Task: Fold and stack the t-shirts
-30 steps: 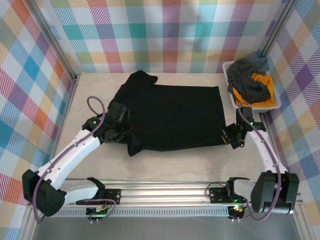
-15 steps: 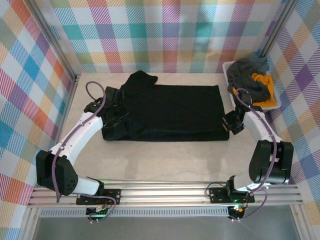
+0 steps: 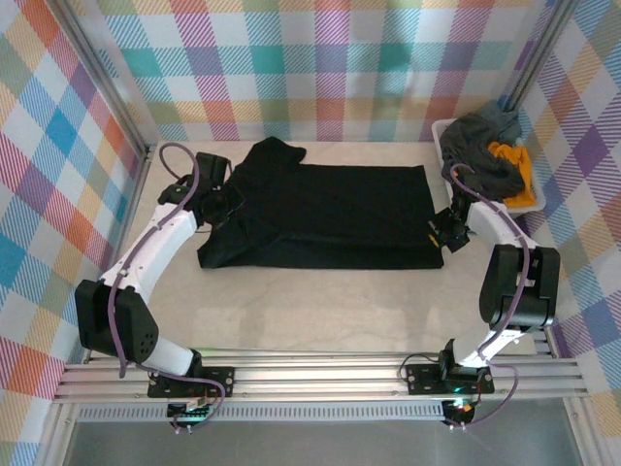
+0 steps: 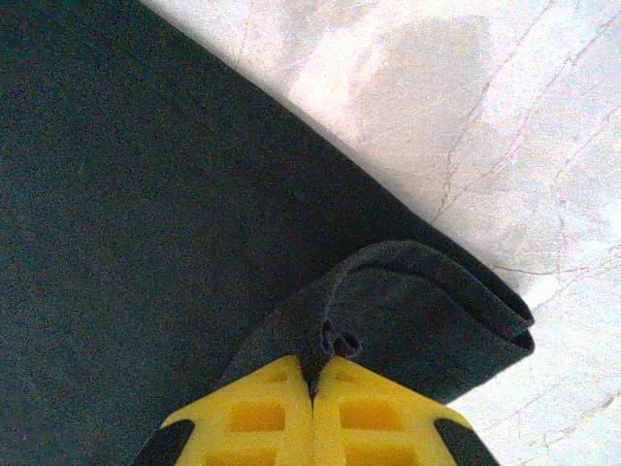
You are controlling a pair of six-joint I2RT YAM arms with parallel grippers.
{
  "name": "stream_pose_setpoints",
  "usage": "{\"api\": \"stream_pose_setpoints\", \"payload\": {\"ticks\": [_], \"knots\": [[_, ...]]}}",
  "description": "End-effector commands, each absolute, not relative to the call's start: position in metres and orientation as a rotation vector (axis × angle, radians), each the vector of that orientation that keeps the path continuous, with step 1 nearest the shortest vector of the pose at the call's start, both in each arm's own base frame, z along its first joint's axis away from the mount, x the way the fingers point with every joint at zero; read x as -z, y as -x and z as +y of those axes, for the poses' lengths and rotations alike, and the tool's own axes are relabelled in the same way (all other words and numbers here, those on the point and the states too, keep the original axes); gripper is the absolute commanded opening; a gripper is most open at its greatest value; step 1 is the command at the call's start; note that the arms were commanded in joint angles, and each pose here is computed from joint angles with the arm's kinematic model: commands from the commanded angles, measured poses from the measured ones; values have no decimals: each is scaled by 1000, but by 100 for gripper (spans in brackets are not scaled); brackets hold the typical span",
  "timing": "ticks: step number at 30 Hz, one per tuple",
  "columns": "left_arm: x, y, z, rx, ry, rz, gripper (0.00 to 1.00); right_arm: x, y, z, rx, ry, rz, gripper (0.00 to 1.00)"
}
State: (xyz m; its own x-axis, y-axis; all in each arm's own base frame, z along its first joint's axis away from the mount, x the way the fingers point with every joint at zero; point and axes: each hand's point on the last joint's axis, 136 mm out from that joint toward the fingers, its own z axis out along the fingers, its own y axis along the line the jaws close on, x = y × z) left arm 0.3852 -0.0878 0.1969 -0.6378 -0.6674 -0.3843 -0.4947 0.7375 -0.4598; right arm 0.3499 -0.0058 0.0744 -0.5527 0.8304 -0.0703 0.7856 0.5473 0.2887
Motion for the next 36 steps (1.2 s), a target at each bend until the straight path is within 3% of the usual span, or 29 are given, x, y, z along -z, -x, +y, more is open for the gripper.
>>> {"api": "stream_pose_setpoints", "payload": {"ticks": [1, 14, 15, 16, 17, 18, 19, 21, 23, 26, 30, 36], "knots": [[-207, -400, -83, 439, 854, 2366, 0, -79, -359, -11, -322, -1356, 2567, 0], [-183, -454, -97, 399, 729, 2453, 0, -69, -376, -12, -313, -1385, 2571, 0], [-182, -461, -98, 393, 706, 2464, 0, -68, -379, -11, -326, -1374, 2581, 1], [-177, -466, -100, 387, 681, 2486, 1, -67, -383, -9, -343, -1354, 2594, 12], [-175, -470, -100, 372, 664, 2503, 16, -67, -385, -7, -352, -1335, 2608, 21], [-174, -472, -97, 331, 650, 2518, 48, -68, -385, -7, -348, -1315, 2623, 29], [-177, -472, -90, 278, 646, 2514, 60, -72, -384, -7, -344, -1291, 2631, 34], [-188, -464, -80, 223, 647, 2489, 66, -85, -380, -8, -341, -1247, 2611, 42], [-194, -443, -72, 212, 697, 2477, 65, -97, -372, -9, -347, -1195, 2581, 48], [-185, -400, -72, 300, 815, 2478, 57, -101, -353, -2, -367, -1126, 2607, 51], [-141, -364, -78, 411, 938, 2498, 44, -88, -328, 25, -431, -1001, 2680, 39], [-70, -355, -60, 383, 1165, 2572, 33, -59, -314, 47, -521, -973, 2733, 29]]}}
